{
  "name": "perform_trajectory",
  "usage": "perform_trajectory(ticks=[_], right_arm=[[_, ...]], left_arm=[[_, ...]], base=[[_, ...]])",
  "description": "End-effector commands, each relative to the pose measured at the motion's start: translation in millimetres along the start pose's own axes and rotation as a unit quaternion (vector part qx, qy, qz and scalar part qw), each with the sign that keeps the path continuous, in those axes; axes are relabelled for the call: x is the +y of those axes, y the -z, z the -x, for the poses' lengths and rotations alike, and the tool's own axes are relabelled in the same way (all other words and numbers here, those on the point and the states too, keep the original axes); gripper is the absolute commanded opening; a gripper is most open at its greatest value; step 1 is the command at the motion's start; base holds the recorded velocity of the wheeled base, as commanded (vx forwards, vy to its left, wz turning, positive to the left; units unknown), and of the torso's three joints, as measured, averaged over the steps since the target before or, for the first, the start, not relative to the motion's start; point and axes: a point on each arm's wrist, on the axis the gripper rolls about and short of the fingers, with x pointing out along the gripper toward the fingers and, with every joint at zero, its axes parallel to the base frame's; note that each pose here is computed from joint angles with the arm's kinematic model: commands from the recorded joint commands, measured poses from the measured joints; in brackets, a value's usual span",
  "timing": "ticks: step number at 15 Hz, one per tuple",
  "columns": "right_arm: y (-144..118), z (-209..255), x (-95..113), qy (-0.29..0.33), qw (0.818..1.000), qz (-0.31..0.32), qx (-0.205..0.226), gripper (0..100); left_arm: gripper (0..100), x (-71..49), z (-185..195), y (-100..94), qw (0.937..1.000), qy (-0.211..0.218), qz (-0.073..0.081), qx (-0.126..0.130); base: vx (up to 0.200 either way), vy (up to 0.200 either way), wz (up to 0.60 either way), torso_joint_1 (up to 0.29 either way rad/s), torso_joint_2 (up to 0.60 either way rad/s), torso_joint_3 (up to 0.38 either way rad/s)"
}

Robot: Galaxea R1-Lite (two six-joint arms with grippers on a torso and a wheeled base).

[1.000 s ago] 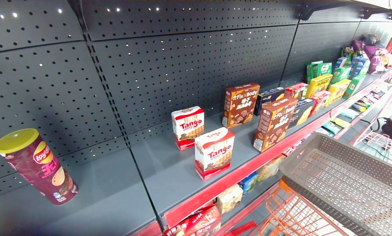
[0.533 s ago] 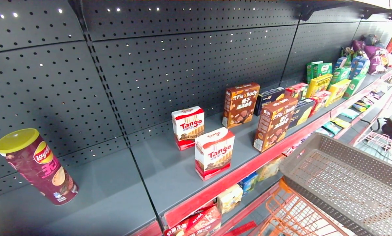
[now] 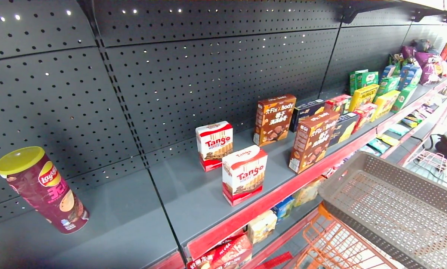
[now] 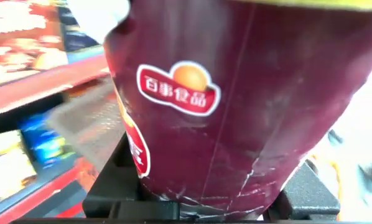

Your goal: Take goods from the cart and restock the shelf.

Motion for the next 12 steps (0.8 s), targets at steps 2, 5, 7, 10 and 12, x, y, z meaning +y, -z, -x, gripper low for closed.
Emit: perform_trajectory(ticks=[2, 5, 7, 10, 12], right_arm=[[-2.4, 8.2, -1.1, -0.004, 1.000, 0.011, -0.023, 0], [-1.6, 12.9, -1.4, -0.001, 0.999, 0.018, -0.032, 0], [-1.8, 16.4, -1.8, 0.001, 0.999, 0.017, -0.039, 0], [-1.6, 16.7, -1.8, 0.000, 0.999, 0.017, -0.034, 0], [-0.9, 16.6, -1.5, -0.002, 0.999, 0.019, -0.033, 0]], left_arm=[[100, 0.0, -0.1, 0.0, 1.0000, 0.000, 0.000, 0.001], [100, -0.1, -0.1, 0.0, 1.0000, 0.001, -0.003, 0.001], [100, -0.1, -0.1, 0.0, 1.0000, 0.002, -0.004, 0.001], [100, -0.1, 0.0, 0.0, 1.0000, 0.003, -0.008, 0.000], [100, -0.1, 0.0, 0.0, 0.9999, 0.002, -0.013, 0.000]], base=[[0.000, 0.000, 0.60, 0.000, 0.00, 0.002], [0.000, 0.000, 0.60, 0.002, 0.00, 0.001], [0.000, 0.000, 0.60, 0.005, 0.00, 0.000], [0.000, 0.000, 0.00, 0.000, 0.00, 0.000], [0.000, 0.000, 0.00, 0.000, 0.00, 0.000]])
